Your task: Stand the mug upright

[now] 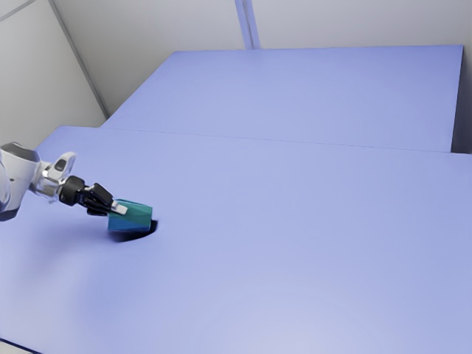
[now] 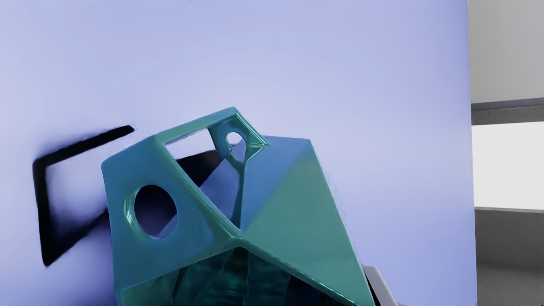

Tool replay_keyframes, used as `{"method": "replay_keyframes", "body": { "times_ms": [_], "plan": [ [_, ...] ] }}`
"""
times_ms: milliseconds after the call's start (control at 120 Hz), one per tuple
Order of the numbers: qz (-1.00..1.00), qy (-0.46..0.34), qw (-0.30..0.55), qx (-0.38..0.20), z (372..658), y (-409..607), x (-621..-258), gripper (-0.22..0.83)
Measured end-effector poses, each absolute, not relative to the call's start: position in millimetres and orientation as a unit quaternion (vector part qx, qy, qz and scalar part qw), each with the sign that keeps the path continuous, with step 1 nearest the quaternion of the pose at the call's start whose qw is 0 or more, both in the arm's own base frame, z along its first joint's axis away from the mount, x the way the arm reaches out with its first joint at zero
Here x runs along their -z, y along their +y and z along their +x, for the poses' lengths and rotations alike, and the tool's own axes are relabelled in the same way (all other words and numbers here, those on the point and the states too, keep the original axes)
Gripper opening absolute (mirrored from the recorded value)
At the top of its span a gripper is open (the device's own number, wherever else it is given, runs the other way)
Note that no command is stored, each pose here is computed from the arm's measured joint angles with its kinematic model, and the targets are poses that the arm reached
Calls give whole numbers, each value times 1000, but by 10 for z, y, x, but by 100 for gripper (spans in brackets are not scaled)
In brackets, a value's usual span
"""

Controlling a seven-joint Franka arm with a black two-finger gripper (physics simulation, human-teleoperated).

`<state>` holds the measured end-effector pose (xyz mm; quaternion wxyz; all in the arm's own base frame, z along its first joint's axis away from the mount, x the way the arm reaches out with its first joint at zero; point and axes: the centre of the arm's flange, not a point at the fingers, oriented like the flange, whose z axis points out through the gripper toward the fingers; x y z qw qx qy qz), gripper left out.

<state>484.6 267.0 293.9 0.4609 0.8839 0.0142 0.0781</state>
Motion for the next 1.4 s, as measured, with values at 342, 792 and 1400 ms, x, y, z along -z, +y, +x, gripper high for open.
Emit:
{"method": "replay_keyframes", "body": {
  "times_ms": [342,792,1400],
  "plan": [
    [875,-25,472,-103,4798,2617,-3378,-16],
    [945,-195,262,-5,5353,1467,-4197,-17],
    [976,-217,20,14,5579,559,-4226,-17]
  ]
}}
